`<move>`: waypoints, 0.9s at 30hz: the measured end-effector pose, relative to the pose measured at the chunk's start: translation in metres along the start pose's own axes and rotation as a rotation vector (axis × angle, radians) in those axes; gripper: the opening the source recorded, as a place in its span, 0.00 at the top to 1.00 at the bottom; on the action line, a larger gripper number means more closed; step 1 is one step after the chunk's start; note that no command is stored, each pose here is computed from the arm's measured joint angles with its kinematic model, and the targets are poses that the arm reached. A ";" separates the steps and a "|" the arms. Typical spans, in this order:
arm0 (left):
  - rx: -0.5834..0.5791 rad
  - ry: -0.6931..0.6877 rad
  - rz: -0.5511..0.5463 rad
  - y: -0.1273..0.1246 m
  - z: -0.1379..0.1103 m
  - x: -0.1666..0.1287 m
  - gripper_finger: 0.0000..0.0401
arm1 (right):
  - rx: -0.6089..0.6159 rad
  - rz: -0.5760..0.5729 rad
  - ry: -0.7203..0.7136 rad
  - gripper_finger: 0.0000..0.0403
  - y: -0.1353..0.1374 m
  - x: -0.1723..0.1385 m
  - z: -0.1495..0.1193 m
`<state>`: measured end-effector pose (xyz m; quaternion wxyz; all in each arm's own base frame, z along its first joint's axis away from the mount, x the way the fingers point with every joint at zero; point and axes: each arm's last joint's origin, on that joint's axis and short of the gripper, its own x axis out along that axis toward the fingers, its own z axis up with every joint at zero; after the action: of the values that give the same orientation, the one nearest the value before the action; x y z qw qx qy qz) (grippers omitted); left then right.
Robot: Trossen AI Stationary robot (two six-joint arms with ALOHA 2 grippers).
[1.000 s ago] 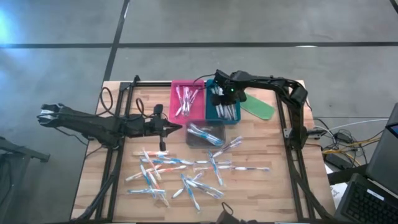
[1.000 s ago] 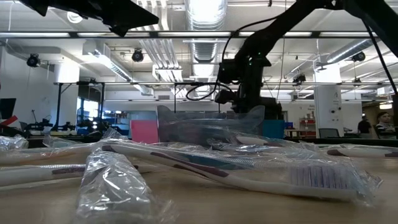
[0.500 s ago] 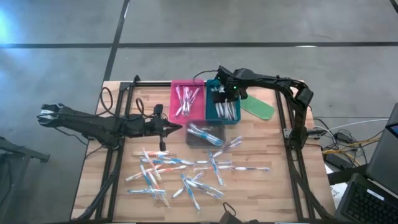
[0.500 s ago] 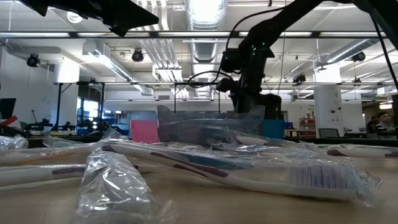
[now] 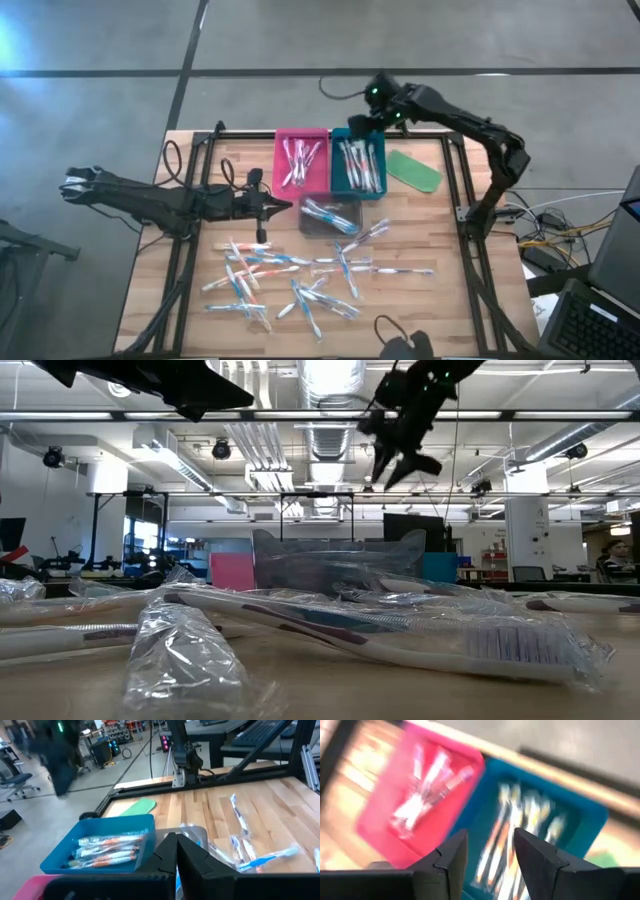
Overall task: Pick & Place Toothbrushes
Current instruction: Put the purple toothbrush into the pink bin
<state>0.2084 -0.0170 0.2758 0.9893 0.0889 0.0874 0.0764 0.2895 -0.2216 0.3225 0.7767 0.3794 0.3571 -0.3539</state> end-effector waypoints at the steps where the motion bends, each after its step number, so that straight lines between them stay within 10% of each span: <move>1: 0.000 0.001 0.000 0.000 0.000 0.000 0.98 | -0.029 0.015 -0.032 0.63 0.002 -0.010 0.004; 16: 0.106 0.028 -0.005 0.000 -0.003 0.000 0.98 | -0.591 0.086 -0.377 0.80 0.023 -0.143 0.016; 27: 0.184 0.054 0.080 0.002 -0.003 0.000 0.98 | -0.692 0.000 0.044 0.93 0.002 -0.148 -0.034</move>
<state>0.2073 -0.0142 0.2730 0.9704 0.1805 0.1172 0.1097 0.2081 -0.1509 0.4297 0.8515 0.1011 0.4725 -0.2035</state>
